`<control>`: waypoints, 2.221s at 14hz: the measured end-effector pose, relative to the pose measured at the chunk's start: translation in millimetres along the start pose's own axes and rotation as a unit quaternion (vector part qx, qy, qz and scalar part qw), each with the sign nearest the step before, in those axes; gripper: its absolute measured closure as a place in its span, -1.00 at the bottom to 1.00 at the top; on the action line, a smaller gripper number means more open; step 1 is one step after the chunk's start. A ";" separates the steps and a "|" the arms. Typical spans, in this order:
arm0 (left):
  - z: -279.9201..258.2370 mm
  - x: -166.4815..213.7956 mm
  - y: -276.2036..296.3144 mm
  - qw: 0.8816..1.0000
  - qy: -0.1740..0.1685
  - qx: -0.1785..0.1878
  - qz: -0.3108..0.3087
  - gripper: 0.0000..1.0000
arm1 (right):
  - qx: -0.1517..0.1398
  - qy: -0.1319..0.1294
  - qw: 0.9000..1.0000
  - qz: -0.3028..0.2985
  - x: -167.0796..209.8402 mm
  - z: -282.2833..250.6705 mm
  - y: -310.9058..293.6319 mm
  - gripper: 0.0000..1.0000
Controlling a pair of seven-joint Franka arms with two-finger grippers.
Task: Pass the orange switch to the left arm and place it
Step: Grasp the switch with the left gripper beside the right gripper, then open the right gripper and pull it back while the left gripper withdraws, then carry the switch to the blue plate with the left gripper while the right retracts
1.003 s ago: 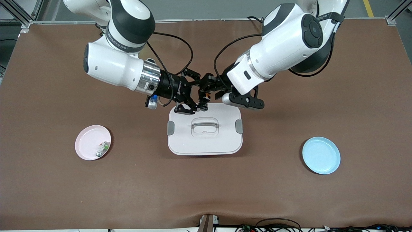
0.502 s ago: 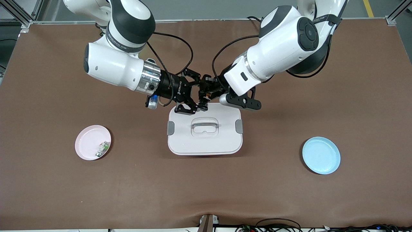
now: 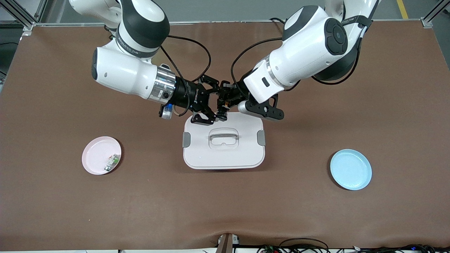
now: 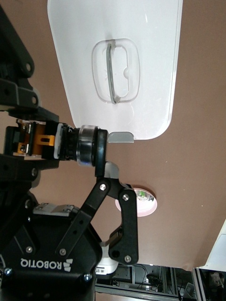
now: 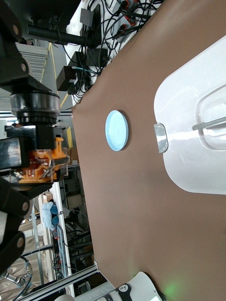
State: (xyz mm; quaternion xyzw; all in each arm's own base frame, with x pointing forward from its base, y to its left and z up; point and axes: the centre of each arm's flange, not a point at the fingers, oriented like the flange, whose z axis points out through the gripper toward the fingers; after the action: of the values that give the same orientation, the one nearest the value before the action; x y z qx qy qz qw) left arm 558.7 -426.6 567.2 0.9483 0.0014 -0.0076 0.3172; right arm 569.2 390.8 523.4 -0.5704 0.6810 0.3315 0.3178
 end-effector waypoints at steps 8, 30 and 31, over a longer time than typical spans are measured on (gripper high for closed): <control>-6.9 7.1 -3.5 1.000 0.014 -0.005 -0.003 0.31 | 0.010 -0.003 1.000 -0.001 -2.2 -2.9 -3.6 -0.68; -93.7 118.6 -245.6 0.980 0.100 0.115 -0.126 0.31 | -0.236 0.175 0.888 -0.353 131.1 -106.6 -49.0 -1.00; -92.2 119.5 -258.8 0.979 0.096 0.123 -0.133 0.31 | -0.250 0.192 0.871 -0.375 144.4 -117.7 -53.9 -1.00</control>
State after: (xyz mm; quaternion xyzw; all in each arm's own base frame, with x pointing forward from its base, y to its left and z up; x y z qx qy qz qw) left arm 677.5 -164.6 483.3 0.9677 0.1568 0.0417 0.1930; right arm 594.7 206.3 469.5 -0.8960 0.3576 0.2305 0.1275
